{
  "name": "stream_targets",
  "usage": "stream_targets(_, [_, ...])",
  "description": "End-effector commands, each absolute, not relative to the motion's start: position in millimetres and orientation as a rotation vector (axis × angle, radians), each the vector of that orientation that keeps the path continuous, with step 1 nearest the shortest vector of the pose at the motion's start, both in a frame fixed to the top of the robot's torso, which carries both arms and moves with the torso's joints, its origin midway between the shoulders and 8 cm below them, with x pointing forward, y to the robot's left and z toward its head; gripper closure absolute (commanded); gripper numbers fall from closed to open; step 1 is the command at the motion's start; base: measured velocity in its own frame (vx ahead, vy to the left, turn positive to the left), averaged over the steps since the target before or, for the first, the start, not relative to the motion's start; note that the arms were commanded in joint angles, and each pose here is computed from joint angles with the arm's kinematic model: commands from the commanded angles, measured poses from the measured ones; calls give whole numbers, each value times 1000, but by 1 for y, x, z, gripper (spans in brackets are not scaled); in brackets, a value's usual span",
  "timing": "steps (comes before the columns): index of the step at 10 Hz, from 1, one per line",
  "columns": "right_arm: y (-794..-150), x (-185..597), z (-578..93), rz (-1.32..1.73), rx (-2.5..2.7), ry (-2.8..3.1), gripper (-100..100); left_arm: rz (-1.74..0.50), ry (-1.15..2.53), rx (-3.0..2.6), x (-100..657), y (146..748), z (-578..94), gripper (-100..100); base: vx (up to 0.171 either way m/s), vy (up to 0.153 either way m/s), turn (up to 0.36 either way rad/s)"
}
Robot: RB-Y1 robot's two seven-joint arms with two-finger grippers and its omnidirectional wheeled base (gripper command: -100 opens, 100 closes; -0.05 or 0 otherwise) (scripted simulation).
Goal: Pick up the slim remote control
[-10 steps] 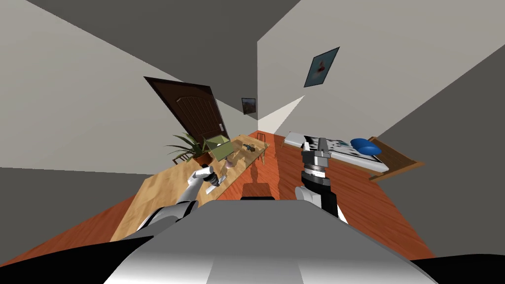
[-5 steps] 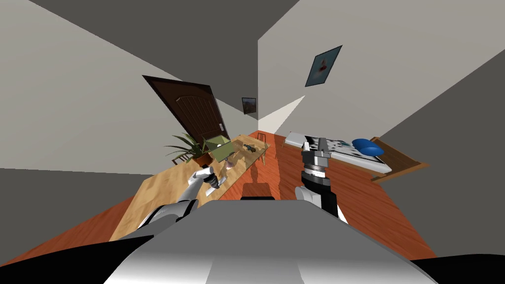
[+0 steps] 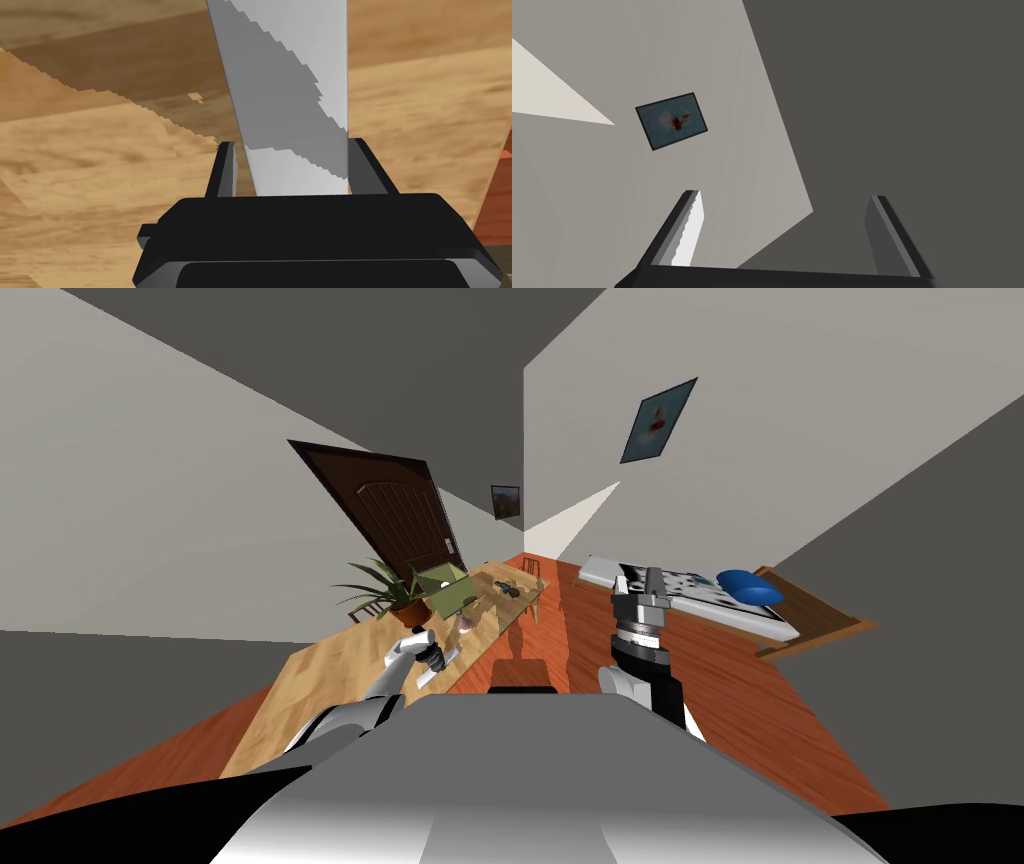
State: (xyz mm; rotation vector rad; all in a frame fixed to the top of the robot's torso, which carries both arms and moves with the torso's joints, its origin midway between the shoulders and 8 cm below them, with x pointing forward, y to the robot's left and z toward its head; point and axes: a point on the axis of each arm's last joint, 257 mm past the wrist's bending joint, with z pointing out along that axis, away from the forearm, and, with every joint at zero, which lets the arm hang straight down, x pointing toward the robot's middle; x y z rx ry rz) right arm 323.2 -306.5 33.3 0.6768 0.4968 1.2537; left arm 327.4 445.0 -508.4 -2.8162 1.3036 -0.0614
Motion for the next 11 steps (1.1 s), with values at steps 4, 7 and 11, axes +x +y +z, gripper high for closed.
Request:
stream_targets(4, [-306, 323, 33, 1254, 677, 497, 0, -61, 1301, -2818, 327, 445, -508, 100, 0, 0, 0])
stream_targets(7, [-306, 323, 33, 1254, 677, 497, 0, -65, 1300, -2814, 333, 450, -495, 100, -15, -9, -6])
stream_targets(11, [-306, 323, 33, 1254, 677, 497, 0, -65, 1299, -2814, 336, 454, -488, 0, -22, -11, -2])
